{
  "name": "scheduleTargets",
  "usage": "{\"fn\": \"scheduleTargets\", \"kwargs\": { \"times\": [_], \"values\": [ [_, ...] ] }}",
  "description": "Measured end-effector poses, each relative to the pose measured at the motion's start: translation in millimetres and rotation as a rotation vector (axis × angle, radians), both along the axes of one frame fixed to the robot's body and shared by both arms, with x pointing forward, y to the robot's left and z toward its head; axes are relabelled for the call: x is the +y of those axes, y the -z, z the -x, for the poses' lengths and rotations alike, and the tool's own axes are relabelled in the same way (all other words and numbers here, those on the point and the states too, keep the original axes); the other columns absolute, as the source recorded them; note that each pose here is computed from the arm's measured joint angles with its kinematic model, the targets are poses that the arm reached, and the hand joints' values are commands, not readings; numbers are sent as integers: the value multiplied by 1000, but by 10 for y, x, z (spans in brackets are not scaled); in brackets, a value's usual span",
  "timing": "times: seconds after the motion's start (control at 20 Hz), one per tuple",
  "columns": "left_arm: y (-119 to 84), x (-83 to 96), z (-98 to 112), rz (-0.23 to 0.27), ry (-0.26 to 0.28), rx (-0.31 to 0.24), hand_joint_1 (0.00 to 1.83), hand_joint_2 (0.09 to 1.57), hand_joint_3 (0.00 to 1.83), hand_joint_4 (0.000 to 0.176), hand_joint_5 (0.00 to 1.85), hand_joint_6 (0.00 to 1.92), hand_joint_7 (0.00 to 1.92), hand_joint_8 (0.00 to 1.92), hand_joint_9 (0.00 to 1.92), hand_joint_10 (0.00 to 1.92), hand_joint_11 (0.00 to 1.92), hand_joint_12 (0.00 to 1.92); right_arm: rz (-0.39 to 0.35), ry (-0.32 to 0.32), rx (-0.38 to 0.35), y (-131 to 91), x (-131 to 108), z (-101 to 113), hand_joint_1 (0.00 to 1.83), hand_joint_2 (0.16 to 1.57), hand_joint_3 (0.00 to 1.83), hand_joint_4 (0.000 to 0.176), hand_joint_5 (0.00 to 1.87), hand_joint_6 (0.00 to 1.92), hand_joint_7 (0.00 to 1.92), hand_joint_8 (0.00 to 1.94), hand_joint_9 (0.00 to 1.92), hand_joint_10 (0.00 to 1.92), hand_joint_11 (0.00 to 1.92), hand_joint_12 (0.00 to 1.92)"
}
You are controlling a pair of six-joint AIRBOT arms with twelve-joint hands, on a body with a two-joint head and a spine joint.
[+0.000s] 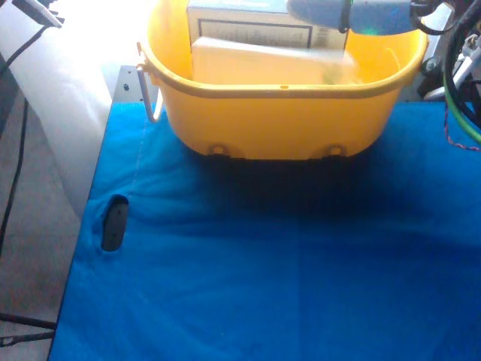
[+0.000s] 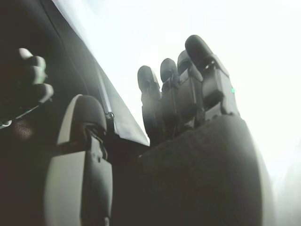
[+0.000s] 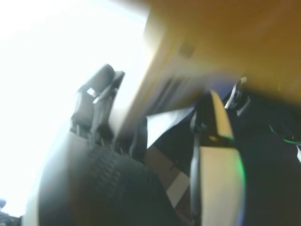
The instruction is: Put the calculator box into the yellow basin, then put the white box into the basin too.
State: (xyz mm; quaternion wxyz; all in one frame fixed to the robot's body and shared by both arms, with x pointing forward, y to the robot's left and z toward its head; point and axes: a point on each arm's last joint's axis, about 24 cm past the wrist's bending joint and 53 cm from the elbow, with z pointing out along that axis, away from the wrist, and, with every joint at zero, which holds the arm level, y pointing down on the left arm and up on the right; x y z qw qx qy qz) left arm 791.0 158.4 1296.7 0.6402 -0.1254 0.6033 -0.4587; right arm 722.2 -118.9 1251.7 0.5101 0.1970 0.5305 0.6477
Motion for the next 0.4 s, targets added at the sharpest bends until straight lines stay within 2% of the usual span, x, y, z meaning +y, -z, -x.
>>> {"fn": "scheduleTargets", "kwargs": {
  "times": [0.1,0.15,0.2,0.25,0.35,0.4],
  "values": [
    [-5,3,7,-1,1,-2,724,1266,0,0,565,18,330,1,222,8,0,997,0,0,0,0,0,0,771,876,2,45,55,3,0,0,0,0,0,169],
    [-3,3,6,-1,0,-1,705,1268,1,0,559,15,319,0,211,3,0,939,0,0,0,-2,0,0,799,885,2,38,74,7,0,0,0,0,0,33],
    [-2,3,6,-1,0,-1,705,1257,0,0,554,12,313,0,208,2,0,895,0,1,-1,-6,-4,-5,797,890,4,31,79,8,0,0,0,0,0,6],
    [-2,6,7,-2,0,-1,726,1259,0,0,561,14,328,4,230,10,0,916,-1,3,-4,-21,-10,-10,815,909,11,34,100,15,0,0,0,0,0,0],
    [-6,26,13,-3,-2,-1,725,1279,7,0,550,8,339,6,228,8,0,902,-6,5,-9,-50,-24,-11,822,933,19,12,108,16,26,10,0,0,0,0],
    [-11,43,22,1,-3,0,680,1268,1,0,545,5,352,6,215,2,0,763,-7,9,-14,-69,-53,-11,821,941,22,0,123,22,28,10,0,0,0,0]
  ]
}}
